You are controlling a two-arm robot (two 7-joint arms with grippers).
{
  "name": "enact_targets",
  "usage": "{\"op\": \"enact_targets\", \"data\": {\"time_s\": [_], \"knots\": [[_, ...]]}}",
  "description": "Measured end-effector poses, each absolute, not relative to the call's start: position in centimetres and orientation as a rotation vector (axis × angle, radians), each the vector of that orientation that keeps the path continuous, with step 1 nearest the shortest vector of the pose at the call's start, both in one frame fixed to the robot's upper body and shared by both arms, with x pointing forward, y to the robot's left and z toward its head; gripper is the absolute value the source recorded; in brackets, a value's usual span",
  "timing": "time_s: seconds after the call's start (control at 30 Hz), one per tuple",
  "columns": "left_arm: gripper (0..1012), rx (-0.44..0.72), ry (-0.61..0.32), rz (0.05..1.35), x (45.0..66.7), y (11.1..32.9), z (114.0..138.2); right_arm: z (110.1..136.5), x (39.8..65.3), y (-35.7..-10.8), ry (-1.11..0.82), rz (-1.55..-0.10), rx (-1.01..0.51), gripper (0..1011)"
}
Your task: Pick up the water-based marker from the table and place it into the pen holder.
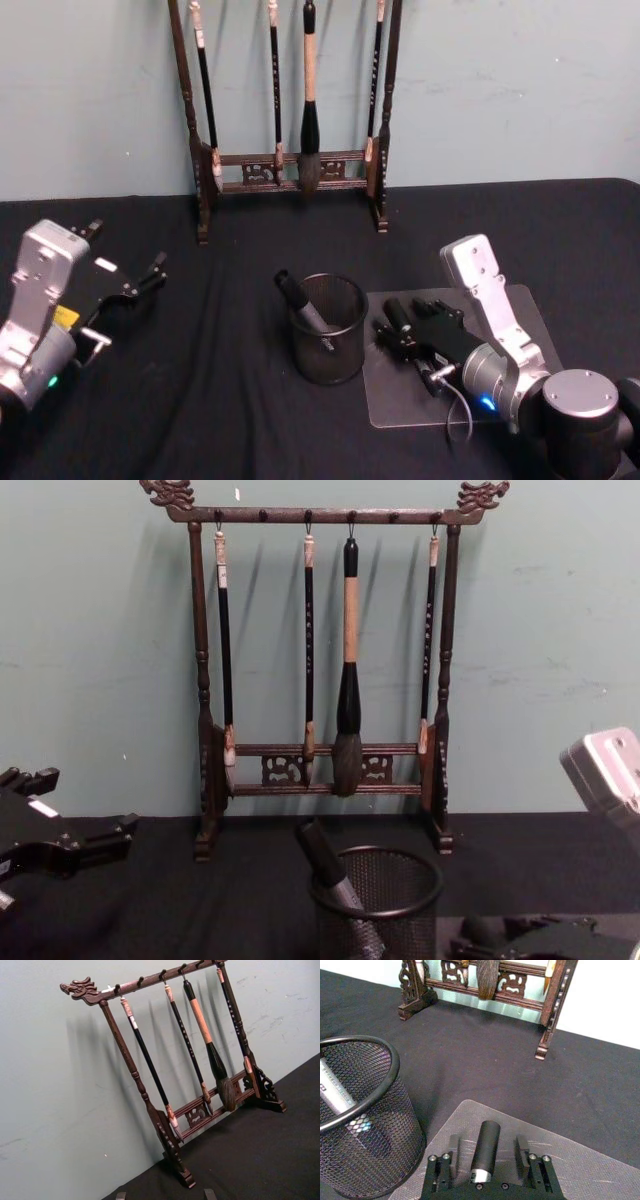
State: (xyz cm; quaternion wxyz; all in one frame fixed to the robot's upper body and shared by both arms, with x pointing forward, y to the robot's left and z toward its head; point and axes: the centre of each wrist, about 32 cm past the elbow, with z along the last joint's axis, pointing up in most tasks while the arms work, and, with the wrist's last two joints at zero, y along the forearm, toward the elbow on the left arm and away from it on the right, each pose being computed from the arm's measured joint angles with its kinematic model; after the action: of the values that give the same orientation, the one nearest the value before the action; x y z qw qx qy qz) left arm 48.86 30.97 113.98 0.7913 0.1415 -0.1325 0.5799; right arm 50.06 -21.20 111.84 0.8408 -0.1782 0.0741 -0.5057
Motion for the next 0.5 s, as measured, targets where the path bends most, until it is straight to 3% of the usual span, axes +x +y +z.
{"op": "enact_targets", "data": {"time_s": [0.5], "knots": [[1009, 0.305, -0.285, 1.248, 48.86, 30.97, 113.98, 111.87, 50.07, -21.19, 0.156, -1.069, -0.374, 262]]}}
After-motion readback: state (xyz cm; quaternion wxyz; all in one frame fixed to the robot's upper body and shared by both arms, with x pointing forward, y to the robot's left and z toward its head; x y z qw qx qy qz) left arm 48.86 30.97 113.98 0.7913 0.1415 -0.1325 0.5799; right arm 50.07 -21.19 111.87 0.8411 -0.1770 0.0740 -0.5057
